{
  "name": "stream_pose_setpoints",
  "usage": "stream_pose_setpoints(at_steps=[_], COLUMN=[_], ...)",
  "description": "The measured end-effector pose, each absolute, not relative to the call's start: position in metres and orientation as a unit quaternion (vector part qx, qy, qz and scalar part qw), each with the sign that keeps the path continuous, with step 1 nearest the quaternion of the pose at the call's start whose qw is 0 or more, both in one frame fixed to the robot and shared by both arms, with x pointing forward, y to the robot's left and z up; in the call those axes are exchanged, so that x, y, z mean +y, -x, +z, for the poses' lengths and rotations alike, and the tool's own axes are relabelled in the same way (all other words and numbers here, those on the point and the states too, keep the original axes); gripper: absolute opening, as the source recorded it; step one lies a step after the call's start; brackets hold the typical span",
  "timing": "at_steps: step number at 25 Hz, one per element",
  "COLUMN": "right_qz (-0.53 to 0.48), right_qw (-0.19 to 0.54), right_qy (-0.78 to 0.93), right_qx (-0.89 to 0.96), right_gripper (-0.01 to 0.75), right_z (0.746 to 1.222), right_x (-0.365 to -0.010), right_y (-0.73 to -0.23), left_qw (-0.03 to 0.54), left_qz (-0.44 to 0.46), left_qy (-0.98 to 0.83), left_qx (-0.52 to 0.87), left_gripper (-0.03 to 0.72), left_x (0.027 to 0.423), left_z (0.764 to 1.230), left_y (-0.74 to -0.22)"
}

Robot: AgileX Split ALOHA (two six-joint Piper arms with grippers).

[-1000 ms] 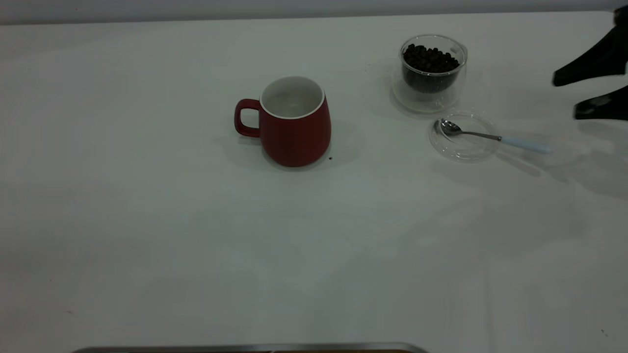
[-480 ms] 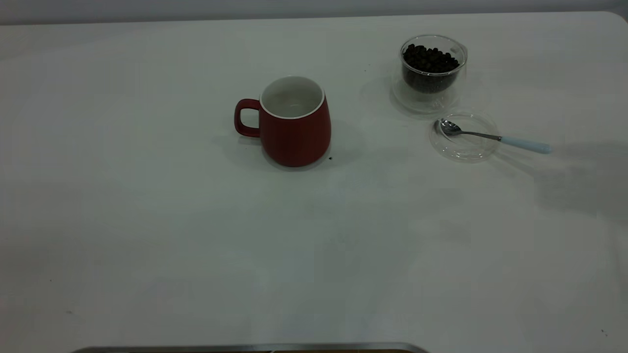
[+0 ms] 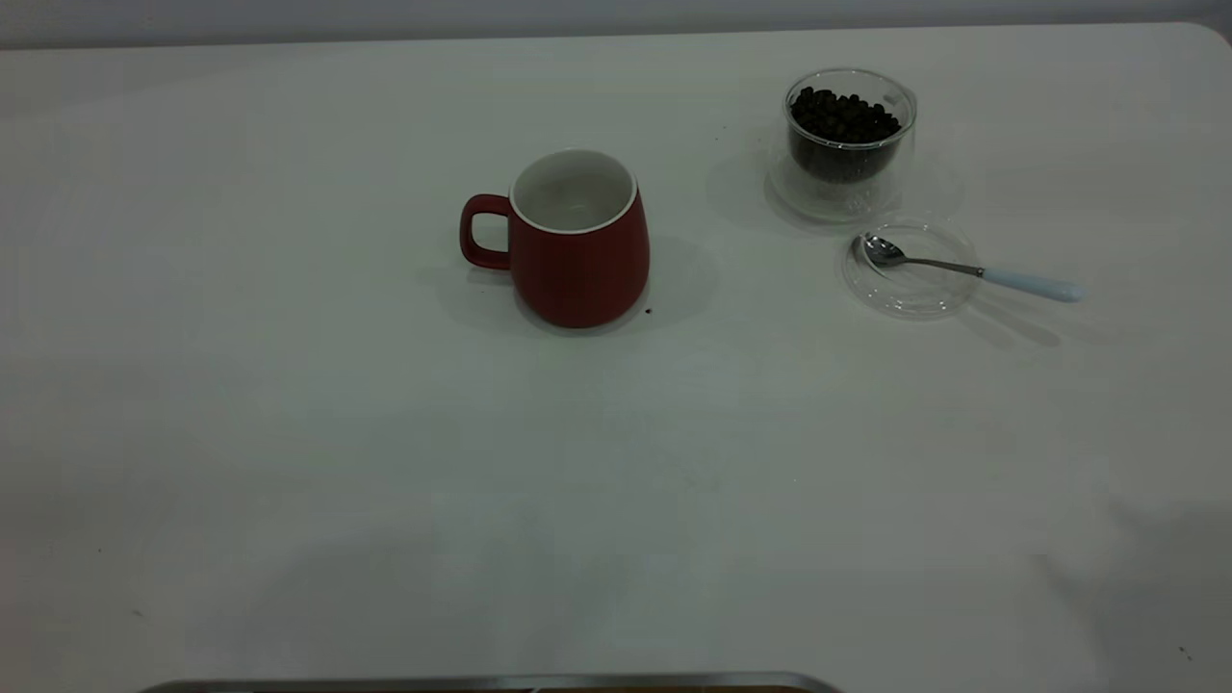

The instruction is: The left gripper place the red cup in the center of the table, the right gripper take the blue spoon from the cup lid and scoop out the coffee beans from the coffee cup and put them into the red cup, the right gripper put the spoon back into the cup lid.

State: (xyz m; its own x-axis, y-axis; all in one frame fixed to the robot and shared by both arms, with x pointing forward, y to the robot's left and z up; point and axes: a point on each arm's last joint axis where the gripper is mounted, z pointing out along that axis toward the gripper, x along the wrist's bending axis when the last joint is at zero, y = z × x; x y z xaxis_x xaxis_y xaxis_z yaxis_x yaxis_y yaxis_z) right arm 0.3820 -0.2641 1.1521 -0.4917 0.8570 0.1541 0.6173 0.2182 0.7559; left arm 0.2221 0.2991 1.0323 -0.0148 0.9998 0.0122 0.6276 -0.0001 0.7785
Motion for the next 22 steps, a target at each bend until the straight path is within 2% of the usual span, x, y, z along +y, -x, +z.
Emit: stream_pose_setpoints(at_steps=[5, 10, 18, 22], right_qz=[0.379, 0.337, 0.357, 0.360], right_qw=[0.161, 0.174, 0.300, 0.330], right_qy=[-0.490, -0.548, -0.528, -0.524], right_qx=[0.768, 0.746, 0.710, 0.698], right_gripper=[0.554, 0.554, 0.554, 0.552], right_z=[1.156, 1.141, 1.108, 1.083], right_x=[-0.265, -0.273, -0.275, -0.276], right_y=[-0.355, -0.326, -0.241, -0.223], left_qw=[0.299, 0.299, 0.299, 0.299], left_qz=[0.311, 0.311, 0.311, 0.311], left_qy=[-0.635, -0.635, -0.635, -0.635], left_qx=[0.641, 0.641, 0.641, 0.641], left_gripper=[0.533, 0.533, 0.533, 0.533], left_x=[0.299, 0.299, 0.299, 0.299], left_z=[1.032, 1.032, 1.032, 1.032], left_y=[-0.222, -0.222, -0.222, -0.222])
